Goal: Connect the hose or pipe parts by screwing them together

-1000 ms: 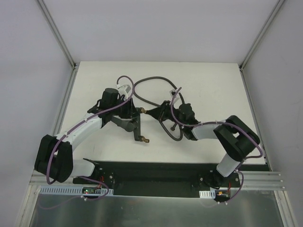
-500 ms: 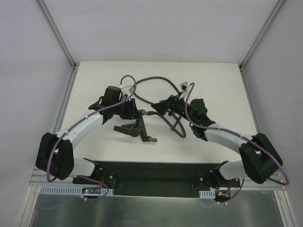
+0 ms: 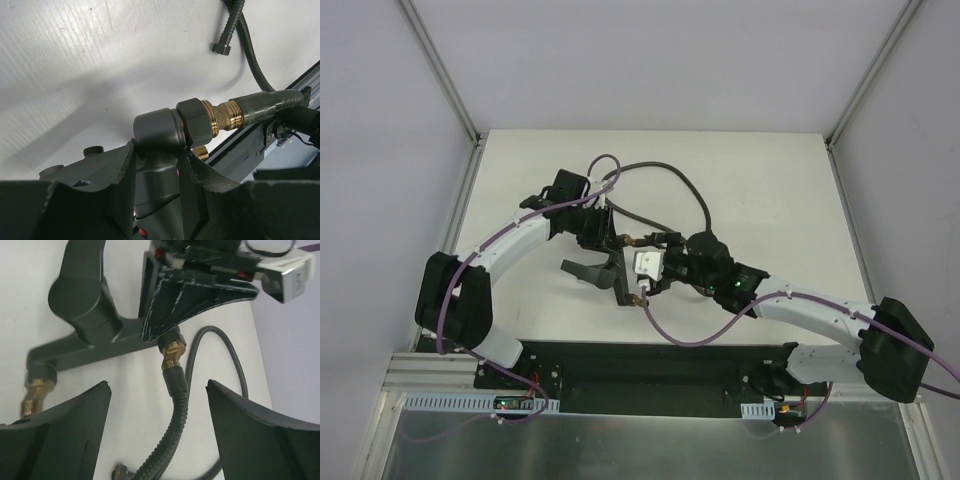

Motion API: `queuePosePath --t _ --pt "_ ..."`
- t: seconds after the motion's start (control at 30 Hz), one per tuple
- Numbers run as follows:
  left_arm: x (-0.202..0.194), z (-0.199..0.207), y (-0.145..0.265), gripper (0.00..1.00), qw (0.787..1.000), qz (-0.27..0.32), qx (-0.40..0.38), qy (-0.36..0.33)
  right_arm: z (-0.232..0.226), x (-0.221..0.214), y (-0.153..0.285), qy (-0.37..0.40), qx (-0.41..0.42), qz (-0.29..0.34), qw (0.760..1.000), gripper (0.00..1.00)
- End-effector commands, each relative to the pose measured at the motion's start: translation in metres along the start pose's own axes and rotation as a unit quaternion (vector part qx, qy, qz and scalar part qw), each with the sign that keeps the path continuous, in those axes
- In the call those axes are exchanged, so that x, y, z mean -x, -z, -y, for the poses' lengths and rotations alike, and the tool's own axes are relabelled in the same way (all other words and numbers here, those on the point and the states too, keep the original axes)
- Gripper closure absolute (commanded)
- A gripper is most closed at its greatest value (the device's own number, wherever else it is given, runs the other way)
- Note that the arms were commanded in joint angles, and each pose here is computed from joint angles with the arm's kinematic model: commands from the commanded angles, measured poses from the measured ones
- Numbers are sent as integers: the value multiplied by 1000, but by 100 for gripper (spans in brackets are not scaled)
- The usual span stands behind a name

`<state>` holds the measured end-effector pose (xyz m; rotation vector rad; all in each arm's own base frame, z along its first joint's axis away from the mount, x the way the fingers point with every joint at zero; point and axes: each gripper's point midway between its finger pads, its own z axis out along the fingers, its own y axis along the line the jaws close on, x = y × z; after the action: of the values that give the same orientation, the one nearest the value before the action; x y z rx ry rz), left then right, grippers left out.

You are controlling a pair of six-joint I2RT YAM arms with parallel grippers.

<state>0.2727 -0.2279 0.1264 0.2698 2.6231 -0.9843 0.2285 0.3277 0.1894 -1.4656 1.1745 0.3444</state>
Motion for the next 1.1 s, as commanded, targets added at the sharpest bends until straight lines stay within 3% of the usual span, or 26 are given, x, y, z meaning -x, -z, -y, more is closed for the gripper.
queuePosePath --t 0.0,0.13,0.47,0.57,0.6,0.67,0.77,0.9,1.03,1.07 --pt "13 32 17 100 999 3 -52 -15 15 -12 -6 154 6 -69 986 22" --pt "11 31 17 100 999 -7 -52 -14 14 -26 -16 192 7 -110 975 29" --pt "10 34 16 100 998 -32 -59 -13 8 -34 -39 222 31 -132 966 43" --pt "10 35 17 100 998 -31 -59 -16 7 -34 -45 218 33 -133 966 55" --pt "11 36 18 100 998 -29 -59 -18 7 -35 -46 214 34 -135 967 67" --pt "13 36 20 100 998 -24 -56 -21 6 -35 -50 202 32 -137 969 76" --pt "17 37 23 100 998 -11 -52 -32 9 -28 -54 142 15 -128 981 86" --pt "28 44 20 100 996 19 -75 -38 5 -19 -61 -20 14 -90 996 99" --pt "37 48 23 100 995 44 -80 -48 0 -24 -66 -186 17 -68 980 99" --pt "39 49 25 100 994 52 -80 -53 -2 -16 -69 -214 32 -39 975 99"
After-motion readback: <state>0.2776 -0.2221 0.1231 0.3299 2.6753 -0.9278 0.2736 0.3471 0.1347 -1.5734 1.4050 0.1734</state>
